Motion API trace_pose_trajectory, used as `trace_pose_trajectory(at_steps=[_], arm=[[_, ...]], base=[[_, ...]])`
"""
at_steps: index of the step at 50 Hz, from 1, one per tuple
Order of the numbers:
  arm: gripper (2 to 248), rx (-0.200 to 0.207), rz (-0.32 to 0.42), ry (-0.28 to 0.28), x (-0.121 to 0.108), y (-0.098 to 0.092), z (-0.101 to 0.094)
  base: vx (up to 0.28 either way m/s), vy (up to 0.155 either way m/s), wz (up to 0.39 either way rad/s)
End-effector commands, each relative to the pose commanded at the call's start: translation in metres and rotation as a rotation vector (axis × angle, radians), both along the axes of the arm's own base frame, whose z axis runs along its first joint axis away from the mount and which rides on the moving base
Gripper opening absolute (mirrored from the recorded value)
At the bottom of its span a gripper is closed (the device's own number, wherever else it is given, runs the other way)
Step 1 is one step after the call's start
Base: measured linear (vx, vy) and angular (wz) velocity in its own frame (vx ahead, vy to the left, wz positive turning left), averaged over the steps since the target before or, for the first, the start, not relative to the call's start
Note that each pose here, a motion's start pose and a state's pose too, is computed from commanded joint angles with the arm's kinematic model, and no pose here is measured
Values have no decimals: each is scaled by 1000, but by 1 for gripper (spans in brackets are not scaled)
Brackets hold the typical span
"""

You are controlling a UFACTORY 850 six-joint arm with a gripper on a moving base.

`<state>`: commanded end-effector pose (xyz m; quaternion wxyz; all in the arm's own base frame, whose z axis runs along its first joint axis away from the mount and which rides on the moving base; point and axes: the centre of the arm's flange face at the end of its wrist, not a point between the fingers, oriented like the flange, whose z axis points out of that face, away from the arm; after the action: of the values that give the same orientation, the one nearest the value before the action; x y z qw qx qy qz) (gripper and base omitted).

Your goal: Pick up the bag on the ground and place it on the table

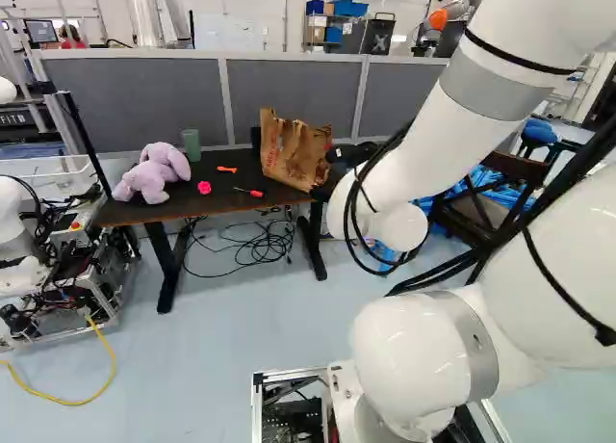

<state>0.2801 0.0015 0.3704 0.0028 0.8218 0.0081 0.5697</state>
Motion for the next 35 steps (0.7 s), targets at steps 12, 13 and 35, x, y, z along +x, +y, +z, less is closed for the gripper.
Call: trace_pose_trajectory(at_steps=[12, 13, 35], arm=[[247, 9, -7, -18, -7, -1, -3], [247, 10, -7, -19, -7, -1, -3], [247, 14, -10, -27, -10, -1, -5]], base=[[0, 0, 0], [0, 0, 0], [0, 0, 0]])
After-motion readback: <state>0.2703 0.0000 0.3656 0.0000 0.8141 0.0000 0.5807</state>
